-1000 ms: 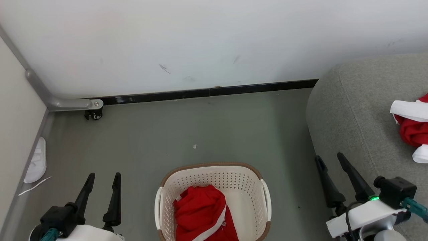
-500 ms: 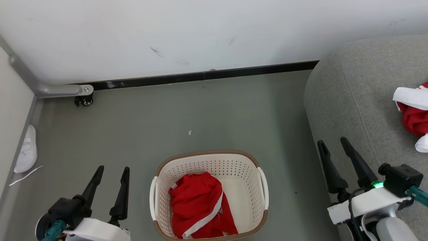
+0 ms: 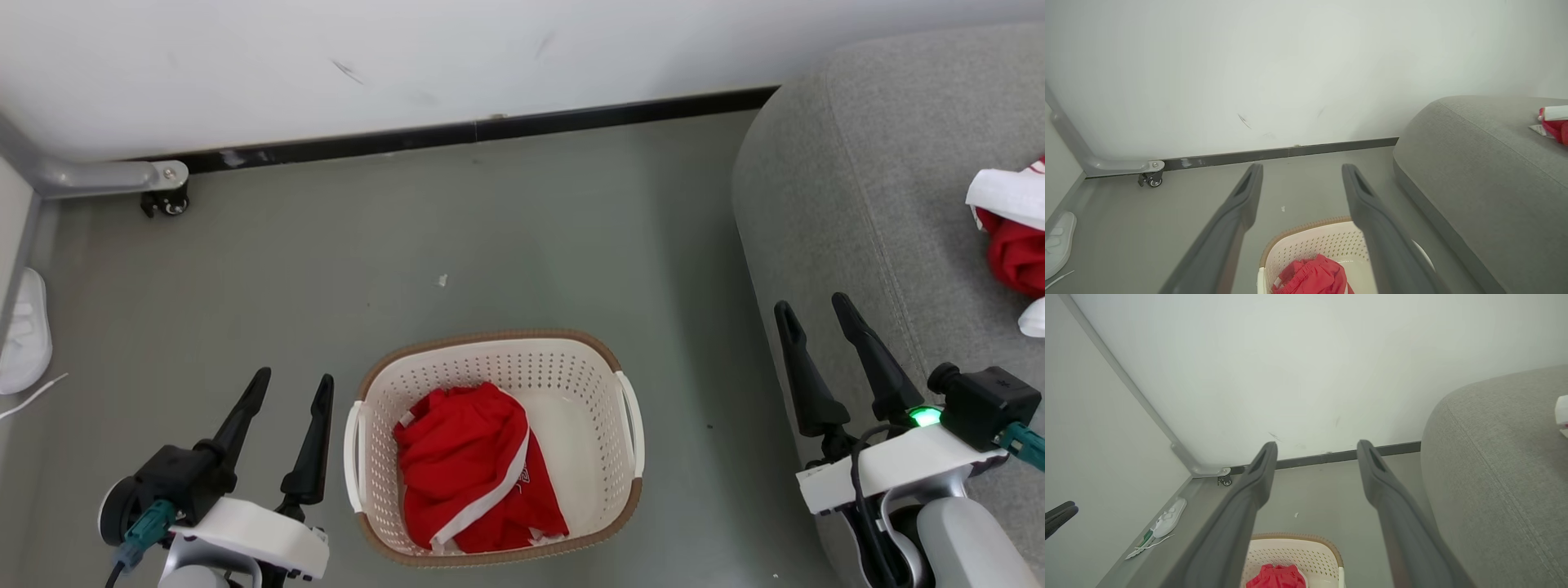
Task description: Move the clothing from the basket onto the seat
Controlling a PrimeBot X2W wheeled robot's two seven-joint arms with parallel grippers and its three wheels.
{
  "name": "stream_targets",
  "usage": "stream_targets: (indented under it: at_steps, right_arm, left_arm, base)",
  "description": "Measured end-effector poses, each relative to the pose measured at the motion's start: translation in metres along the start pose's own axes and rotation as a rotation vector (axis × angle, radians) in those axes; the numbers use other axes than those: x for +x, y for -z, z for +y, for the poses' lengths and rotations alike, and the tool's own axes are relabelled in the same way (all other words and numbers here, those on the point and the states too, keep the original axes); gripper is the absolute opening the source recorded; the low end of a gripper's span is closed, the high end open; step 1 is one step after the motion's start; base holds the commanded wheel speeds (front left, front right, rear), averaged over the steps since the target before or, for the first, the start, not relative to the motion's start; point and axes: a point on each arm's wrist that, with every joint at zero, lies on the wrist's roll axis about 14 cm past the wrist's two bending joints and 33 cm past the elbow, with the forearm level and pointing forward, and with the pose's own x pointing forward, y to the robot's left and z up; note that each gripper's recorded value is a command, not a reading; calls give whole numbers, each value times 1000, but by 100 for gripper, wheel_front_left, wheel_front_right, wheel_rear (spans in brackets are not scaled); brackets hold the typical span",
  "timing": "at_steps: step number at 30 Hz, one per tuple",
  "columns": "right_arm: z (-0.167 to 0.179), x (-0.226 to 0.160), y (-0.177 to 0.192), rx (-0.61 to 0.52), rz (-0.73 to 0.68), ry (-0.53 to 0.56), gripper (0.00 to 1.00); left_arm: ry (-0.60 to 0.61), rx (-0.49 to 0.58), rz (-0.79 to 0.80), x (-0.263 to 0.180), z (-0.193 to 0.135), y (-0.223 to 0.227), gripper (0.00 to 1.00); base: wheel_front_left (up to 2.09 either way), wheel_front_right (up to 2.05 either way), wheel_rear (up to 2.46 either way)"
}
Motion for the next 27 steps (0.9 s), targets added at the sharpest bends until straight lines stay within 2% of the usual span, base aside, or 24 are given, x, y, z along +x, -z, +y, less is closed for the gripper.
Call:
stream_targets:
  at_steps: [27]
  right_arm:
    - [-26, 31, 23, -51, 25, 53, 100]
  left_arm:
    - [134, 15, 198, 44, -19, 79, 100]
  base:
    - [0, 0, 0]
